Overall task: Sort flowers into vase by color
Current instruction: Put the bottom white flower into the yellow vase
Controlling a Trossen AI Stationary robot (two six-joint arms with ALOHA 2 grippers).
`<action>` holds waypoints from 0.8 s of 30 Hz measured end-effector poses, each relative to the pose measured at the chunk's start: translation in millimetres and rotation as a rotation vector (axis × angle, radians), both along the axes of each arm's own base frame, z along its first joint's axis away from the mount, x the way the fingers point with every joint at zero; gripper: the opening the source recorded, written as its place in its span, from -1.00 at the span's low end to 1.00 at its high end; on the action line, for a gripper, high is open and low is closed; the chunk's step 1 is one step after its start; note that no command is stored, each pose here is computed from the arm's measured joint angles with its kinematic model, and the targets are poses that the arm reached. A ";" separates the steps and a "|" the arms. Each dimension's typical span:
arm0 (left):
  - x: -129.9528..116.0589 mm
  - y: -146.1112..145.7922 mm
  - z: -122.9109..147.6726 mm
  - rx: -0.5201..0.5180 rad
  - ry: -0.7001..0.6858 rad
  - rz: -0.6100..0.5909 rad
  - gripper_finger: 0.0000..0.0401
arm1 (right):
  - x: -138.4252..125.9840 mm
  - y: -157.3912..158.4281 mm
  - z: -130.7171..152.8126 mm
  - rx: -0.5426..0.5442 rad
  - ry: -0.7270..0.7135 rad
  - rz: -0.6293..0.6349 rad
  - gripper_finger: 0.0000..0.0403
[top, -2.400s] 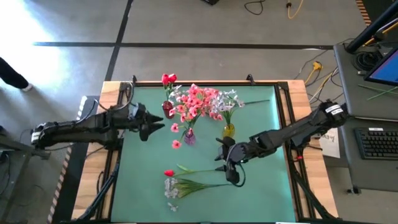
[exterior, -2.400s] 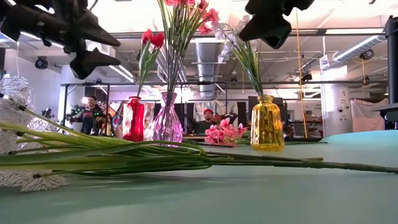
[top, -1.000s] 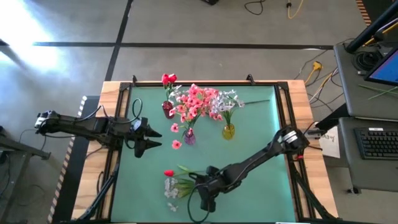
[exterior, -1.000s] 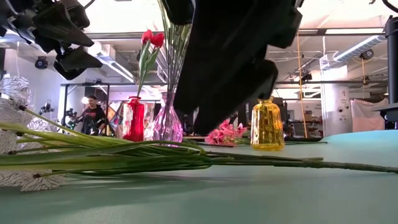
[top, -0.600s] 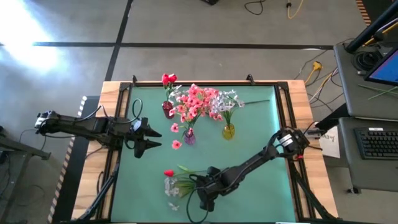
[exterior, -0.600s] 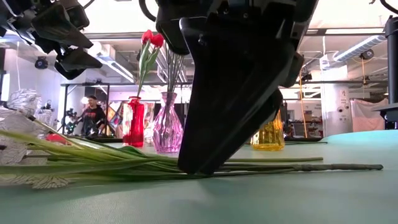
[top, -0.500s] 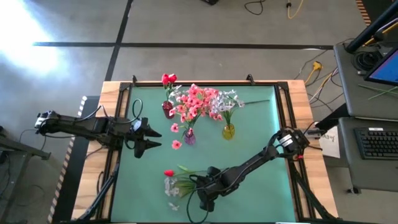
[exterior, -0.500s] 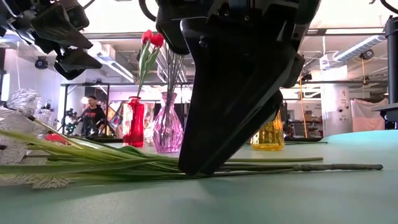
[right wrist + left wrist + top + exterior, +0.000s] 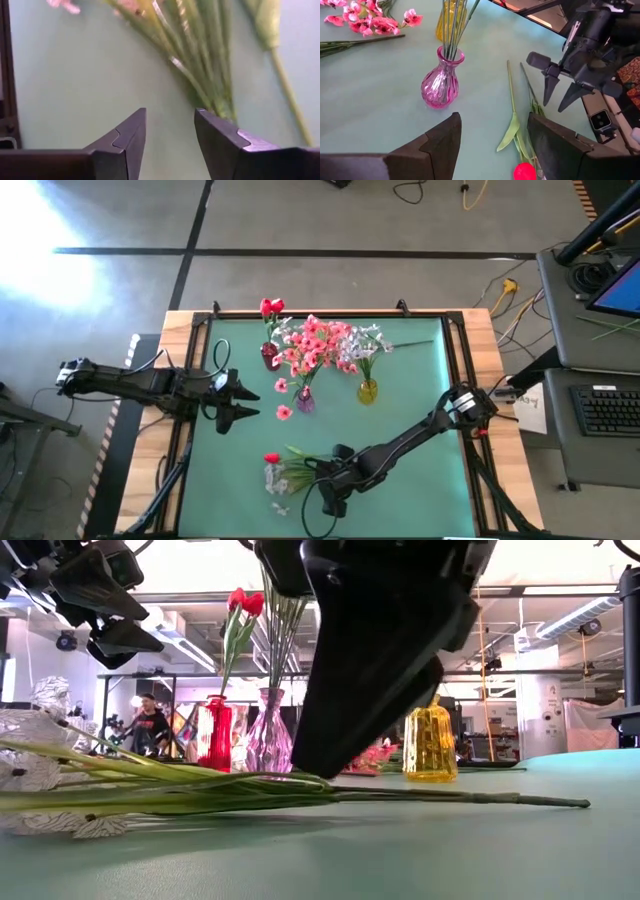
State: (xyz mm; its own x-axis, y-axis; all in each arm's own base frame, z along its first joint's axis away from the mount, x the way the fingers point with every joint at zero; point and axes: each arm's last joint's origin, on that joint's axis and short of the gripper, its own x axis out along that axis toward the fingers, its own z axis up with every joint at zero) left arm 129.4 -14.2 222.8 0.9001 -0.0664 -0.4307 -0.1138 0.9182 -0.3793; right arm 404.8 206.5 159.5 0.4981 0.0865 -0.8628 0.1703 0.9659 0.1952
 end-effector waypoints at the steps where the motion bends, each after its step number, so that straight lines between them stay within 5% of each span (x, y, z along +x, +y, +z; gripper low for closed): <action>1: 0.0 0.0 -0.1 0.000 0.001 0.000 0.08 | 0.2 -0.8 0.0 -0.016 -0.006 -0.002 -0.18; 9: 0.2 0.0 -0.2 0.001 0.002 0.001 0.08 | -1.9 -7.6 -1.4 -0.171 -0.008 0.002 0.03; 24: 0.9 0.0 -1.0 0.002 0.009 0.002 0.08 | 4.3 -11.1 -26.1 -0.166 0.042 0.015 -0.04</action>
State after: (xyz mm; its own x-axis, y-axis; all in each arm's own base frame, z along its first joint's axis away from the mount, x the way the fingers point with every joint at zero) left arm 130.3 -14.2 221.9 0.8964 -0.0636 -0.4386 -0.1189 0.9189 -0.3761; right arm 409.1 195.4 133.4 0.4611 -0.0521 -0.8858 0.1606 0.9867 0.0255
